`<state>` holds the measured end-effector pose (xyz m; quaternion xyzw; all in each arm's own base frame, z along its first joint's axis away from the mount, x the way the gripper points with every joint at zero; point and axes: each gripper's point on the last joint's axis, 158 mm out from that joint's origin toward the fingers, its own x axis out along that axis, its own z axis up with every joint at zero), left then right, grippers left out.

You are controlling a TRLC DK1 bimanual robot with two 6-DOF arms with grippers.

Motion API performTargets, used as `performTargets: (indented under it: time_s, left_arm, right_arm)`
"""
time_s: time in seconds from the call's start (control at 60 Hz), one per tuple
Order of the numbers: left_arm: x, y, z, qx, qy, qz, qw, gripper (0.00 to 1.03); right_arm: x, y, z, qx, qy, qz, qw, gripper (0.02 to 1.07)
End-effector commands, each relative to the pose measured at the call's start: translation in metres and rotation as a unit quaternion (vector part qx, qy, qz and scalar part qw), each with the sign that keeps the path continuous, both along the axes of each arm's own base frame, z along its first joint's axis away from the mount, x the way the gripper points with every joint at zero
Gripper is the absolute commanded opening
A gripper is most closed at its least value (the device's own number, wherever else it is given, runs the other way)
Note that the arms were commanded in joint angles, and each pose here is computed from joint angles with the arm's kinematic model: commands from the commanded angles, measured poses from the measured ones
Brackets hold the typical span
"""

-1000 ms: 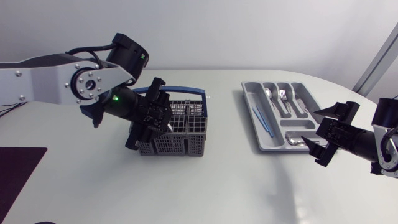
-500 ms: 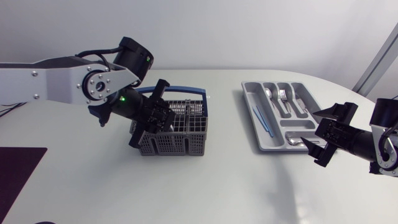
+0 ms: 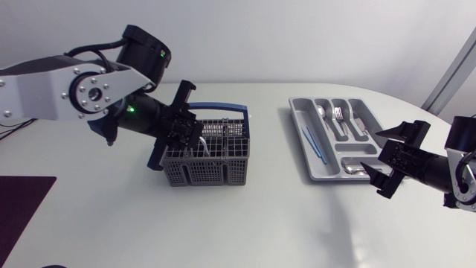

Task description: Unload the cutlery basket into the drawer organizer.

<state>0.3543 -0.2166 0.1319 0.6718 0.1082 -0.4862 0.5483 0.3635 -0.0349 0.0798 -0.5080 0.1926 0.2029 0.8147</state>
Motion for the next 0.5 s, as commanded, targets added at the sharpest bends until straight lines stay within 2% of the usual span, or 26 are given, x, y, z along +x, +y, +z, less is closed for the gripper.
performTargets:
  time_s: [0.0,0.283,0.483]
  left_arm:
    - [-0.006,0.003,0.017,-0.006,-0.015,-0.003,1.0,0.03]
    - [-0.031,0.014,0.057,-0.029,-0.033,0.017,0.999,0.03]
    - [-0.046,0.013,0.092,-0.096,-0.018,0.074,0.992,0.03]
  right_arm:
    - [-0.002,0.001,0.006,0.006,-0.004,-0.002,1.0,1.02]
    - [-0.014,0.007,0.022,0.01,-0.021,-0.003,1.0,1.02]
    - [-0.02,0.012,0.052,0.034,-0.055,-0.01,0.998,1.02]
